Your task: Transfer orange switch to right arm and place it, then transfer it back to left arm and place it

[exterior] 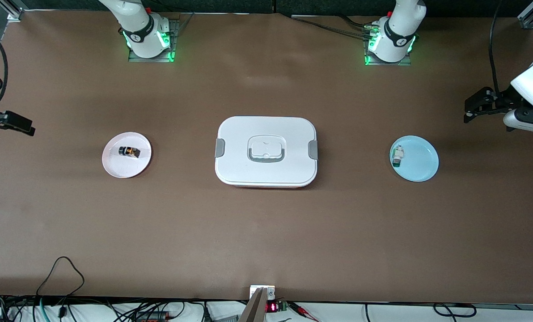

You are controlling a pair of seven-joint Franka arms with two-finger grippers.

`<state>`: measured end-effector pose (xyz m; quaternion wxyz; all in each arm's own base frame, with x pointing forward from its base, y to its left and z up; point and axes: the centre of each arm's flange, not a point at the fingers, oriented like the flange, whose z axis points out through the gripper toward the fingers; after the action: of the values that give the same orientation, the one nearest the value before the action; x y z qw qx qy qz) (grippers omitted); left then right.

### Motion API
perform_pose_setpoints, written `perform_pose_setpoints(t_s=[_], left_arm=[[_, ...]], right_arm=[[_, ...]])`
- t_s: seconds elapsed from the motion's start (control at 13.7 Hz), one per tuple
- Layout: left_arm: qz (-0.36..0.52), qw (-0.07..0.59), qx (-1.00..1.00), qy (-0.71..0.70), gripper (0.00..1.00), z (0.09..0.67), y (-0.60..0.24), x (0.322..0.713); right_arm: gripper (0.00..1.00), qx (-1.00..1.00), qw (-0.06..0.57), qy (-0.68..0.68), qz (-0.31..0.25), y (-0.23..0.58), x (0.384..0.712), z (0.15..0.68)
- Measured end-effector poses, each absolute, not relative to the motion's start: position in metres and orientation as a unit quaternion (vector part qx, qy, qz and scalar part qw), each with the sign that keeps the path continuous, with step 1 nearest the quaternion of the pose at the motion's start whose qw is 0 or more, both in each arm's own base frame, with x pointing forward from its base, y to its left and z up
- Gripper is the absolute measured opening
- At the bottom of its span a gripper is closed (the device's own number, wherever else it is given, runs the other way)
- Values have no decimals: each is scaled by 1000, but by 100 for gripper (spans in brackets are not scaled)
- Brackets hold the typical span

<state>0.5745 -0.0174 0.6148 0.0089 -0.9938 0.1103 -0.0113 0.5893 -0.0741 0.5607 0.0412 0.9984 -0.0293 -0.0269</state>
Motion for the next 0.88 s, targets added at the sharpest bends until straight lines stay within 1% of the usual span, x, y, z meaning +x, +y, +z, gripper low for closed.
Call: perform_pose_setpoints(t_s=[0.29, 0.51, 0.88], left_arm=[[-11, 9, -994, 110, 100, 615, -17, 575], [-11, 9, -994, 110, 100, 615, -17, 575], [-11, 9, -994, 110, 100, 615, -17, 575]], right_arm=[[100, 999, 38, -20, -17, -61, 564, 581], [100, 999, 35, -35, -16, -58, 543, 587], [100, 999, 35, -38, -11, -54, 535, 595]])
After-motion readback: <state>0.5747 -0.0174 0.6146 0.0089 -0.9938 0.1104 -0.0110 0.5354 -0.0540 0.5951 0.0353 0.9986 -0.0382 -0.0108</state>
